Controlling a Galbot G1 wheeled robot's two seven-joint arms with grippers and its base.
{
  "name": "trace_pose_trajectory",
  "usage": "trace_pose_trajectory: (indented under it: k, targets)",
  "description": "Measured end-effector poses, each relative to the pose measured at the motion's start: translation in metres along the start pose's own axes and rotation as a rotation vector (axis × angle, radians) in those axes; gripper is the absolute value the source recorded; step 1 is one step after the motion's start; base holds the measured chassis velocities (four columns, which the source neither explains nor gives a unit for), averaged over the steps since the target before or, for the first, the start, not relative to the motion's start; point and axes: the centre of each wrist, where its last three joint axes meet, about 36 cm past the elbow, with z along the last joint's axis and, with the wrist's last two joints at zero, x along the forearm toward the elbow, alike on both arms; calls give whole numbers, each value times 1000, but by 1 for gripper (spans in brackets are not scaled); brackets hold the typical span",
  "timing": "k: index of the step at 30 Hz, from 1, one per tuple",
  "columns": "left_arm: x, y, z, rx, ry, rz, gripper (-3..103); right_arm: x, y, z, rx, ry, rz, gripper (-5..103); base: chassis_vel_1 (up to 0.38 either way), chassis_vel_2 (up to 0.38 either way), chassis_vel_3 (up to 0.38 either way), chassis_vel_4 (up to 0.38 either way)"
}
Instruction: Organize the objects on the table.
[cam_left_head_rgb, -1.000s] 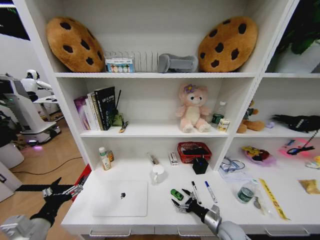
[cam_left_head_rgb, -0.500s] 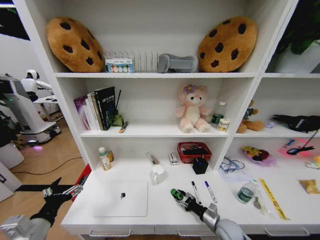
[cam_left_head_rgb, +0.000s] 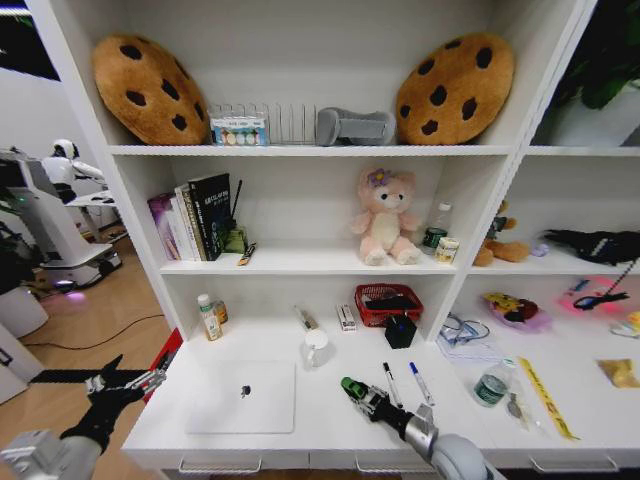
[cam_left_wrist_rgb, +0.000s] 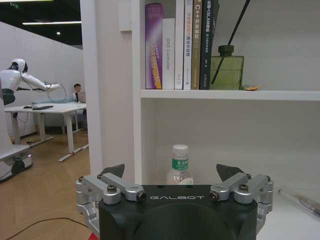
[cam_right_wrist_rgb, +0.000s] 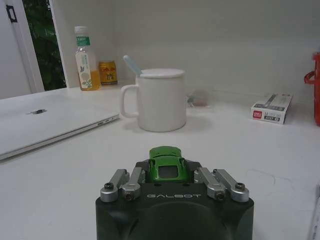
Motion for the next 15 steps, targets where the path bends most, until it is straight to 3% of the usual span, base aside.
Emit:
trace_pose_trajectory:
  k: [15]
  targets:
    - [0,0,0,0,0,0,100,32,-10,-69,97,-149,33,37,0,0,0,0]
